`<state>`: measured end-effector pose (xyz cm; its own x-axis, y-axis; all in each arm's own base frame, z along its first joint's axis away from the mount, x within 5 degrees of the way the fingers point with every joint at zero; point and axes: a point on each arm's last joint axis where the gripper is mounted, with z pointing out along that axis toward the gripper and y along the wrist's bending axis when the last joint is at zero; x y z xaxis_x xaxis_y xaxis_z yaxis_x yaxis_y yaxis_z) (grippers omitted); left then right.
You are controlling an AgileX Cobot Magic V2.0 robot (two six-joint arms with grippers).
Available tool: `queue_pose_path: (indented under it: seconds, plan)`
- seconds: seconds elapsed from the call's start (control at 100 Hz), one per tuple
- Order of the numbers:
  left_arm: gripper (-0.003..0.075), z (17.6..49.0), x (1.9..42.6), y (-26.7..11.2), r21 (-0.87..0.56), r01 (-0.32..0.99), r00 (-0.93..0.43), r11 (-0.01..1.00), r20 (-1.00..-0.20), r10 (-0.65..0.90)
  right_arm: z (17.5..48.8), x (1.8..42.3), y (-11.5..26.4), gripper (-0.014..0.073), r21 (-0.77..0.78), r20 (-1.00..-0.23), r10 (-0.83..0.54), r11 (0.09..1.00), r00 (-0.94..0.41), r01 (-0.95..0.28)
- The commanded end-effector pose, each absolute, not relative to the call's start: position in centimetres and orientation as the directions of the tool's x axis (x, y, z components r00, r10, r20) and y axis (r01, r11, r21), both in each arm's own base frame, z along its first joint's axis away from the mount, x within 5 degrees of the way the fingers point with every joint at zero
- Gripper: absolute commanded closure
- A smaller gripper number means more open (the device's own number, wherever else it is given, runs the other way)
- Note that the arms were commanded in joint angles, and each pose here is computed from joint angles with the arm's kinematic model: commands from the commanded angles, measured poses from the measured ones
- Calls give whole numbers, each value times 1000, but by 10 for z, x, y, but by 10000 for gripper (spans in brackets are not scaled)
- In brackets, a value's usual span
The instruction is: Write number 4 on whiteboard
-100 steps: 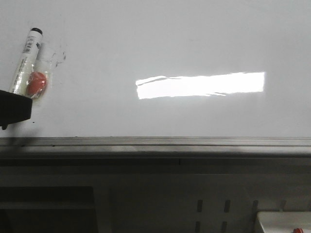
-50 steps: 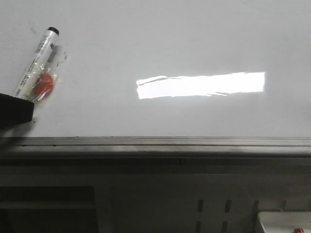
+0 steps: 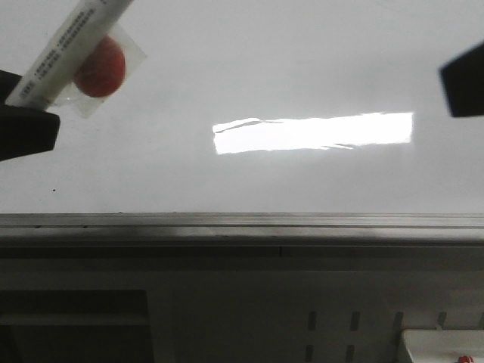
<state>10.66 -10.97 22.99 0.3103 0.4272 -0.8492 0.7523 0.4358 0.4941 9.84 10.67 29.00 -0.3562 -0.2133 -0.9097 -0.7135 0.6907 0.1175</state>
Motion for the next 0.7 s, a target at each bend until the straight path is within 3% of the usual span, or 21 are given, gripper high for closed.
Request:
queue_pose_path:
  seconds: [0.0,0.04,0.41,0.69]
  plan:
    - [741,244,101,-117,537,749,425,389,-839,340,316,104,128,232,100,-961,-136,640,-241,-762]
    - [741,244,100,-117,549,748,440,374,-831,340,317,106,136,207,92,-961,-149,622,-233,-777]
    - [741,242,100,-117,564,744,443,358,-818,367,330,132,190,253,81,-943,-220,578,-250,-812]
    - [741,241,100,-117,564,744,441,359,-817,370,340,135,206,254,59,-947,-232,550,-220,-833]
